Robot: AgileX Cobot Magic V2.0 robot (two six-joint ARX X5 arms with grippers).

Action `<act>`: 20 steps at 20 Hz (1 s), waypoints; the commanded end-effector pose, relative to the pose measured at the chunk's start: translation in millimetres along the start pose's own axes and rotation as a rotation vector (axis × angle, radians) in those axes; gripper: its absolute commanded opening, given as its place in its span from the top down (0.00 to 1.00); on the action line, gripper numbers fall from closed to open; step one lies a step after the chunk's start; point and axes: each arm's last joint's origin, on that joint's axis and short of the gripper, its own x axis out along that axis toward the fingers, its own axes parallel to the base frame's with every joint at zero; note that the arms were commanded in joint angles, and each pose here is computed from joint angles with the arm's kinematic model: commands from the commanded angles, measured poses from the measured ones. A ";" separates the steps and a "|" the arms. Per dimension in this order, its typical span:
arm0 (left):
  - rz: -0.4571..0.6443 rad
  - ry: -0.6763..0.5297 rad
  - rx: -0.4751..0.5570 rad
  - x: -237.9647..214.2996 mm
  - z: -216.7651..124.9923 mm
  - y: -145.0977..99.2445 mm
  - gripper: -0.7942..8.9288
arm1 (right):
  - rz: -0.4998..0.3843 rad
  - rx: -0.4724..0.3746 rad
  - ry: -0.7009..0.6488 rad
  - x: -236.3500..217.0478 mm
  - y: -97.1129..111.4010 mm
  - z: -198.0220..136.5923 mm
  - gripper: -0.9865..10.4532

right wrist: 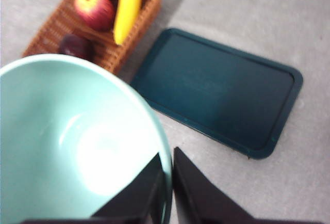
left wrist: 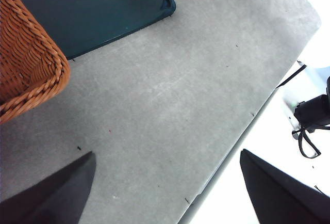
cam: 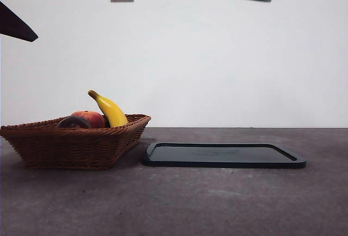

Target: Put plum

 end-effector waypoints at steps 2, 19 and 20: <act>-0.009 -0.004 0.021 -0.1 2.8 -1.0 0.47 | 0.015 -0.012 0.066 20.7 -0.1 -12.6 0.90; -0.009 -0.004 0.019 -0.1 2.7 -1.0 0.47 | 0.067 0.026 0.316 163.6 -5.0 -98.1 0.90; -0.009 -0.004 0.020 -0.1 2.7 -1.0 0.47 | 0.062 0.024 0.329 168.4 -5.2 -99.7 0.90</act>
